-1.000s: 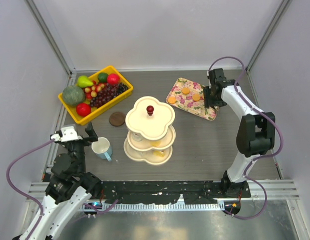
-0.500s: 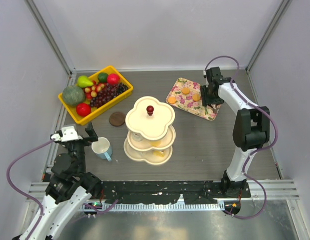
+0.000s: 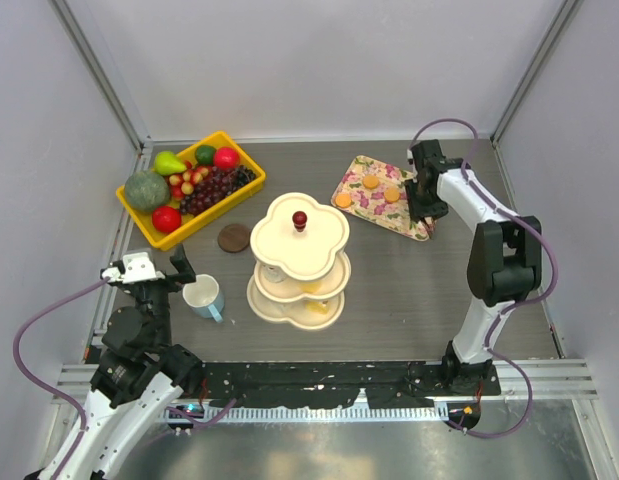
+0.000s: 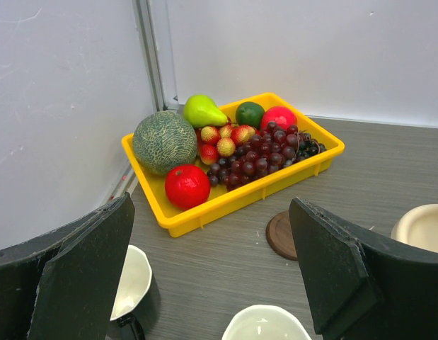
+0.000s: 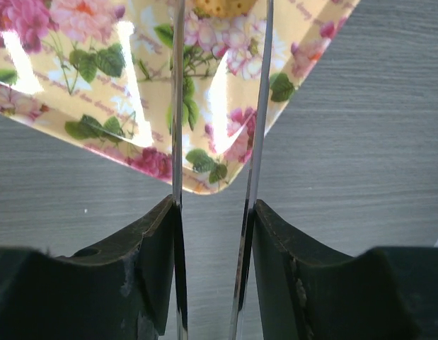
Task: Serve the afternoon tea
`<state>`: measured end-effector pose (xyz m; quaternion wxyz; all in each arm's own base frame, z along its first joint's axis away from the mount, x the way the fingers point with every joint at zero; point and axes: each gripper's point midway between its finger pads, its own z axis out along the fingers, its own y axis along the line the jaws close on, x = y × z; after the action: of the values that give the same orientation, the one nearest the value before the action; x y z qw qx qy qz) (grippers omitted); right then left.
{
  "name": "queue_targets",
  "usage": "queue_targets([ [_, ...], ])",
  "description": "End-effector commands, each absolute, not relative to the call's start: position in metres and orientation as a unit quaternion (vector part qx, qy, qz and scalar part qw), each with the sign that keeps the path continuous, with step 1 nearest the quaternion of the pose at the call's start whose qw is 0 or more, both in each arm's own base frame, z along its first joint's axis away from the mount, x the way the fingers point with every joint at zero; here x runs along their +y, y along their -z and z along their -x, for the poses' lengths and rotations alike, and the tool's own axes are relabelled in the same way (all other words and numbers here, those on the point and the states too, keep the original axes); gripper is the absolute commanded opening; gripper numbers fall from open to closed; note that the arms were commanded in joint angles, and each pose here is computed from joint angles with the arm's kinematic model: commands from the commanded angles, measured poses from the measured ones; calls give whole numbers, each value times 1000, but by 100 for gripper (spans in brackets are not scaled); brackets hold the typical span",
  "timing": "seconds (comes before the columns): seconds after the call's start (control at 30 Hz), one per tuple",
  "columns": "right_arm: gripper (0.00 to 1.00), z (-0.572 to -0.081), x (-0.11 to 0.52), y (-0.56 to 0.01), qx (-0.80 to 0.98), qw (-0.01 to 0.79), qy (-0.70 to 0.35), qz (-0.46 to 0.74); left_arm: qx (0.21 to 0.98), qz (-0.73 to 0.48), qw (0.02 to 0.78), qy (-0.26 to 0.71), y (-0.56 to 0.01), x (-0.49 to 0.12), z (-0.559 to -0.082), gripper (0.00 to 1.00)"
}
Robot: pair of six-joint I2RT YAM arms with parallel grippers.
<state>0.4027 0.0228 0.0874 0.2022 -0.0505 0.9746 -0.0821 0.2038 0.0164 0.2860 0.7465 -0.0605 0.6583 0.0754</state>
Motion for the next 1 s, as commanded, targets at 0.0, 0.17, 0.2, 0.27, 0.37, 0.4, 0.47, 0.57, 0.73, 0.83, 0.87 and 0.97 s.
queue_targets([
  [0.0, 43, -395, 11, -142, 960, 259, 104, 39, 647, 71, 756, -64, -297, 16, -204, 99],
  [0.17, 42, -386, 10, -176, 949, 297, 102, 28, 646, 72, 758, -64, -297, 17, -203, 99],
  [0.2, 42, -384, 11, -186, 945, 309, 101, 27, 646, 72, 758, -64, -298, 17, -203, 99],
  [0.27, 43, -379, 15, -203, 939, 328, 98, 30, 646, 72, 758, -63, -298, 16, -203, 99],
  [0.37, 42, -371, 31, -230, 928, 360, 87, 49, 646, 72, 758, -64, -298, 17, -203, 99],
  [0.4, 42, -367, 36, -241, 922, 374, 83, 54, 646, 72, 758, -64, -298, 17, -202, 99],
  [0.47, 42, -359, 51, -260, 912, 396, 73, 76, 646, 72, 758, -64, -298, 17, -203, 99],
  [0.57, 42, -346, 81, -286, 896, 425, 51, 118, 645, 73, 758, -64, -298, 18, -202, 99],
  [0.73, 43, -321, 124, -323, 867, 463, 5, 181, 645, 74, 758, -65, -298, 18, -202, 99],
  [0.83, 43, -302, 158, -338, 846, 479, -36, 231, 645, 73, 758, -64, -298, 18, -202, 99],
  [0.87, 43, -298, 165, -342, 840, 482, -44, 245, 645, 73, 758, -64, -298, 18, -202, 99],
  [0.97, 43, -282, 194, -348, 821, 484, -78, 293, 646, 72, 757, -65, -297, 18, -202, 99],
])
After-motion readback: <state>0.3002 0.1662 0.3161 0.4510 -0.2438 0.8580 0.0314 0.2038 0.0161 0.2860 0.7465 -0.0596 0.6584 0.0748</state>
